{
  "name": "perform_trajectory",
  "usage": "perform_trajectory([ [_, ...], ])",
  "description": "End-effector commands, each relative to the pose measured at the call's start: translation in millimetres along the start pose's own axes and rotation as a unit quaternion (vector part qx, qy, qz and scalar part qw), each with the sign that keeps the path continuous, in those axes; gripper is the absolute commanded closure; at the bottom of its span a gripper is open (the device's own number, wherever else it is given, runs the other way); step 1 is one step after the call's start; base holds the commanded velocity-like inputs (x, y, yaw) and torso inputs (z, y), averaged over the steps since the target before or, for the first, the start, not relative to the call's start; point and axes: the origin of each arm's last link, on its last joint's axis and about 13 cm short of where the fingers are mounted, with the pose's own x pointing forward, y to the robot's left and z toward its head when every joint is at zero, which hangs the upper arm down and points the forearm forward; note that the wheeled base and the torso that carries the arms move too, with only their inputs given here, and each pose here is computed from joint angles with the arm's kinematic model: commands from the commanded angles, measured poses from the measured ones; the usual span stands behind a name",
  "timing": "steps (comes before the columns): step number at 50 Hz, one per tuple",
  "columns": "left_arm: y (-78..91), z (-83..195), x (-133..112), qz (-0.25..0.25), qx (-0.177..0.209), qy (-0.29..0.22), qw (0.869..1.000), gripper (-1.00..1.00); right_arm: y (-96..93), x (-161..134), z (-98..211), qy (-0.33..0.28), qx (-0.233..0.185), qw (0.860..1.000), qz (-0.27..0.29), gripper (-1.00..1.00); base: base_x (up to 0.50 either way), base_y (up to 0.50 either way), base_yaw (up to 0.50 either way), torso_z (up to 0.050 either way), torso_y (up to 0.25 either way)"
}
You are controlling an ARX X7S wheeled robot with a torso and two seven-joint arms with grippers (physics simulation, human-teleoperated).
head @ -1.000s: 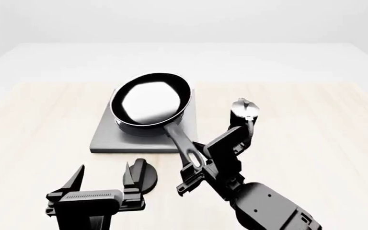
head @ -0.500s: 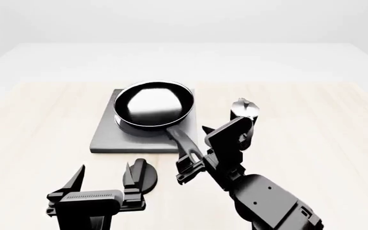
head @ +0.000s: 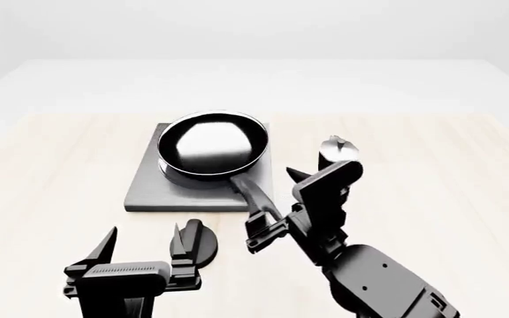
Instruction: Put the frying pan on the stove.
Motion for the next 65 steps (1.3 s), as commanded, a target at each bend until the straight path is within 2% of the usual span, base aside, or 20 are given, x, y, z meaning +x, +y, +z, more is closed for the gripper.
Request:
perform_trajectory([
  [1, -0.5, 0.9, 0.2, 0.001, 0.001, -0.001, 1.000, -1.00, 0.3, -10.9, 6.5, -0.026, 0.010, 1.000, -0.010, -1.00, 0.00, 0.00, 0.00, 0.000, 0.000],
  [6, 0.3, 0.7, 1.1, 0.000, 0.003, -0.003, 1.000, -1.00, 0.8, -15.1, 5.4, -0.035, 0.014, 0.999, -0.020, -1.00, 0.00, 0.00, 0.00, 0.000, 0.000],
  [7, 0.5, 0.8, 1.2, 0.001, 0.003, -0.003, 1.000, -1.00, 0.5, -15.7, 5.4, -0.042, 0.007, 0.999, -0.033, -1.00, 0.00, 0.00, 0.00, 0.000, 0.000],
  [8, 1.1, 1.0, 1.0, 0.002, 0.002, -0.004, 1.000, -1.00, 0.5, -17.3, 6.9, -0.057, 0.024, 0.997, -0.055, -1.00, 0.00, 0.00, 0.00, 0.000, 0.000],
  [10, 1.4, 0.1, 0.4, 0.002, 0.002, -0.003, 1.000, -1.00, 0.4, -19.9, 6.7, -0.072, 0.015, 0.994, -0.078, -1.00, 0.00, 0.00, 0.00, 0.000, 0.000],
  [17, 0.8, 1.0, 0.4, -0.001, 0.010, -0.009, 1.000, -1.00, 4.3, -34.5, 13.8, -0.100, 0.026, 0.991, -0.087, -1.00, 0.00, 0.00, 0.00, 0.000, 0.000],
  [30, -2.5, 13.7, 8.5, -0.005, 0.020, -0.018, 1.000, -1.00, 2.4, -42.3, 11.4, -0.130, 0.035, 0.981, -0.142, -1.00, 0.00, 0.00, 0.00, 0.000, 0.000],
  [44, -1.6, 24.9, 4.8, -0.007, 0.020, -0.033, 0.999, -1.00, 8.5, -58.2, 22.0, -0.153, 0.046, 0.977, -0.139, -1.00, 0.00, 0.00, 0.00, 0.000, 0.000],
  [52, -1.7, 31.4, 2.5, -0.011, 0.011, -0.039, 0.999, -1.00, 9.7, -67.4, 31.2, -0.173, 0.044, 0.973, -0.144, -1.00, 0.00, 0.00, 0.00, 0.000, 0.000],
  [54, -1.6, 33.0, 2.7, -0.016, -0.010, -0.030, 0.999, -1.00, 10.7, -69.7, 32.9, -0.177, 0.048, 0.973, -0.140, -1.00, 0.00, 0.00, 0.00, 0.000, 0.000],
  [65, -2.3, 42.6, 0.8, -0.029, -0.011, -0.049, 0.998, -1.00, 14.9, -81.9, 47.3, -0.205, 0.044, 0.968, -0.139, -1.00, 0.00, 0.00, 0.00, 0.000, 0.000],
])
